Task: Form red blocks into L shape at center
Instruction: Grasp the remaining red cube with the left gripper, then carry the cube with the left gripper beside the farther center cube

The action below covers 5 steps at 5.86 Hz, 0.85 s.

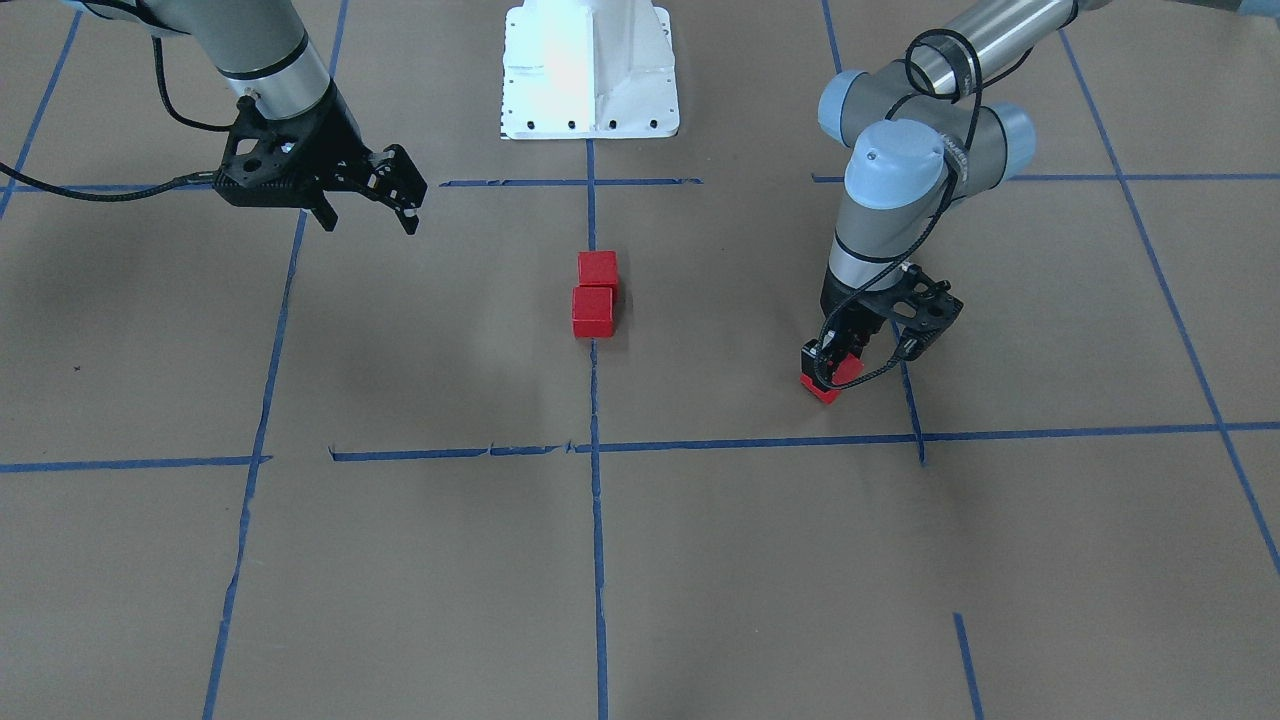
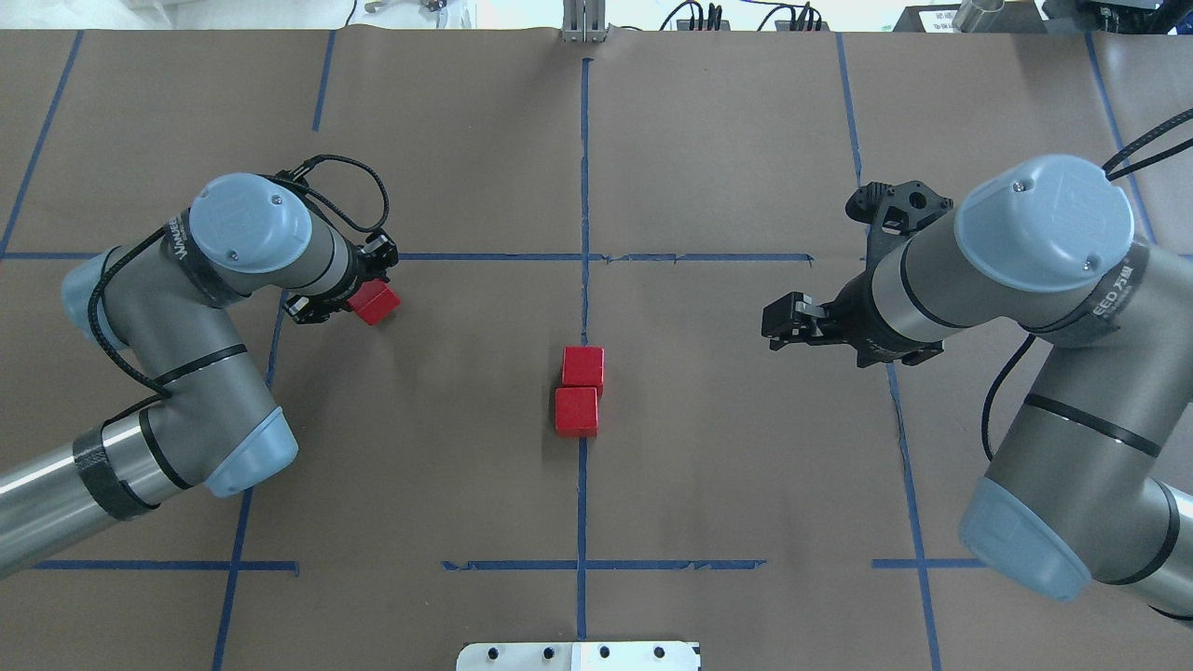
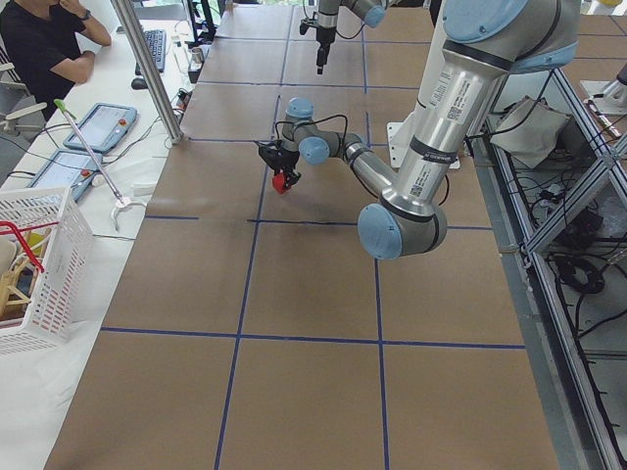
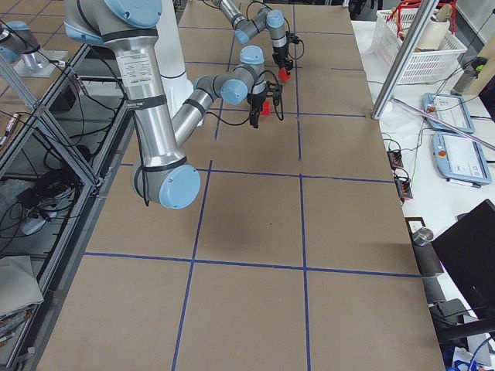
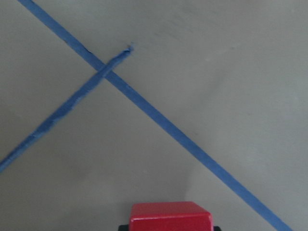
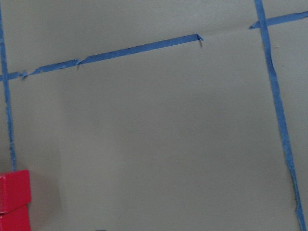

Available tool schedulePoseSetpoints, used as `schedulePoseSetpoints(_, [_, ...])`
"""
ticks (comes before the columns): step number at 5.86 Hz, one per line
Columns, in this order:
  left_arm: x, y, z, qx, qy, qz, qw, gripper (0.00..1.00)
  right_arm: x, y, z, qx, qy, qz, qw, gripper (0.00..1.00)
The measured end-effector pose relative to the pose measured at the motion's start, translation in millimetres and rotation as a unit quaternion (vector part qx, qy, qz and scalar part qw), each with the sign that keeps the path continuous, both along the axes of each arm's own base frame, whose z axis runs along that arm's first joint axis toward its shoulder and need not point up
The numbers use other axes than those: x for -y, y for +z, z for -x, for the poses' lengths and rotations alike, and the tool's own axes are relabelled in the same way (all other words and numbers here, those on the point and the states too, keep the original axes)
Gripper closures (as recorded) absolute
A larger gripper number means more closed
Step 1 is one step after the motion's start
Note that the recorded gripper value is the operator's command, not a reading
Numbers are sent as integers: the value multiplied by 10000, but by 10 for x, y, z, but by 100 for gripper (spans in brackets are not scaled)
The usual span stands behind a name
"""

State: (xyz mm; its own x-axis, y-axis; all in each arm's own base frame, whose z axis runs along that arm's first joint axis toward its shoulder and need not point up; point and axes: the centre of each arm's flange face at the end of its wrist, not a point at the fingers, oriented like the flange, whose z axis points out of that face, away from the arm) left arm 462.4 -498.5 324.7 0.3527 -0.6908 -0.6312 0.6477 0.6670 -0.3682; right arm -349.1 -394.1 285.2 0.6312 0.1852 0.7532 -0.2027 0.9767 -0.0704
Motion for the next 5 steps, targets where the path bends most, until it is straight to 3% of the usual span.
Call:
schedulePoseSetpoints(1, [-65,-246,-167,-214,-477,553,9971,98,37,98,-63,-84,62,38,9999,0])
schedulePoseSetpoints(2, [-221,-485,-415,-267,-950,1156,9884,98,51,139,-86,-123,94,52,9999,0])
schedulePoseSetpoints(5, [-671,-981,-928,-373,-1962,2428,9493,95,53,150,-89,-131,106,57,9998,0])
